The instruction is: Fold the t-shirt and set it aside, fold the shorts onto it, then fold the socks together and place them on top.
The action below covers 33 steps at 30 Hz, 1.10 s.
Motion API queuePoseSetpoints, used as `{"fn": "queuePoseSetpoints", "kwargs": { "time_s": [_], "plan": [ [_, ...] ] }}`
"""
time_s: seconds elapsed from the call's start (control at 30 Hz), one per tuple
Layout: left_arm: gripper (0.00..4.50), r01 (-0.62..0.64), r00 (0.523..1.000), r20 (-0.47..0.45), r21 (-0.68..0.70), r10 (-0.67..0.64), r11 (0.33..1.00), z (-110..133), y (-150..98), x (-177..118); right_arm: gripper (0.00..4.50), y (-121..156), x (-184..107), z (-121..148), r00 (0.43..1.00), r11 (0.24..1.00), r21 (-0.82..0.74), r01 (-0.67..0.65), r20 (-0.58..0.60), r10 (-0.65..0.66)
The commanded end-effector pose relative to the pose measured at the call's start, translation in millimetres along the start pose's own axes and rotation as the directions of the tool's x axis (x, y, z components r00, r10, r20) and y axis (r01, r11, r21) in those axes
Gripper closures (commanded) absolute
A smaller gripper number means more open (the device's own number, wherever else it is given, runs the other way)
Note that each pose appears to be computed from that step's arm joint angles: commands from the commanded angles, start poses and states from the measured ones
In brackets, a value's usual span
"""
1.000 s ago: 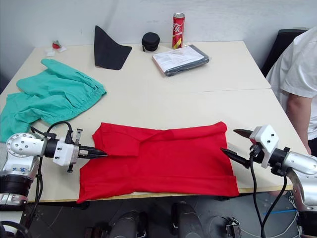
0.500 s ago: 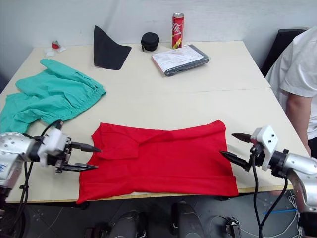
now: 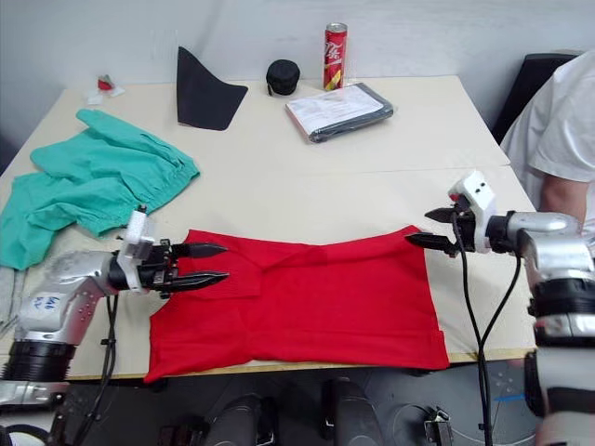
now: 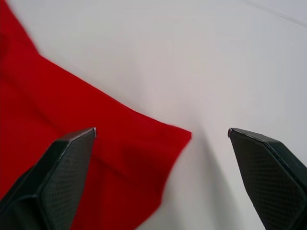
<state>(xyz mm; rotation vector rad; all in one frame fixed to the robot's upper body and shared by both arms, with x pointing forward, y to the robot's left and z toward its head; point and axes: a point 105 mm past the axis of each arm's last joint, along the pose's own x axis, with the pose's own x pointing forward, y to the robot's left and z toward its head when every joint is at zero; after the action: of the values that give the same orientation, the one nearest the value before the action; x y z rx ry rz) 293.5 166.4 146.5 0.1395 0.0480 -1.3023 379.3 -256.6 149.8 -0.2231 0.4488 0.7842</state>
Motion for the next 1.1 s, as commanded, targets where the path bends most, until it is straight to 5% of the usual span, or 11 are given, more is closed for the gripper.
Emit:
{"fn": "queuePoseSetpoints", "kwargs": {
  "time_s": [0.03, 0.53, 0.97, 1.1],
  "plan": [
    [1.62, -0.018, 1.0, -0.006, 0.072, 0.019, 0.997, 4, 2, 1, 0.0, -6, 4, 4, 1.0, 1.0, 0.004, -0.003, -0.027, 0.003],
    [1.62, -0.048, 0.999, 0.003, 0.103, 0.047, 0.994, 3, 3, -3, 0.0, -5, 19, 11, 0.998, 0.997, 0.063, -0.046, -0.042, 0.048],
    [1.58, -0.032, 0.999, -0.017, 0.123, 0.034, 0.992, -1, 4, 0, 4.47, -4, 7, 23, 0.995, 0.996, 0.01, -0.092, 0.046, 0.091],
    [1.58, -0.032, 0.999, -0.024, 0.123, 0.035, 0.992, -3, 3, 0, 4.47, -1, -1, 24, 0.988, 0.992, -0.032, -0.123, 0.09, 0.126]
  ]
}}
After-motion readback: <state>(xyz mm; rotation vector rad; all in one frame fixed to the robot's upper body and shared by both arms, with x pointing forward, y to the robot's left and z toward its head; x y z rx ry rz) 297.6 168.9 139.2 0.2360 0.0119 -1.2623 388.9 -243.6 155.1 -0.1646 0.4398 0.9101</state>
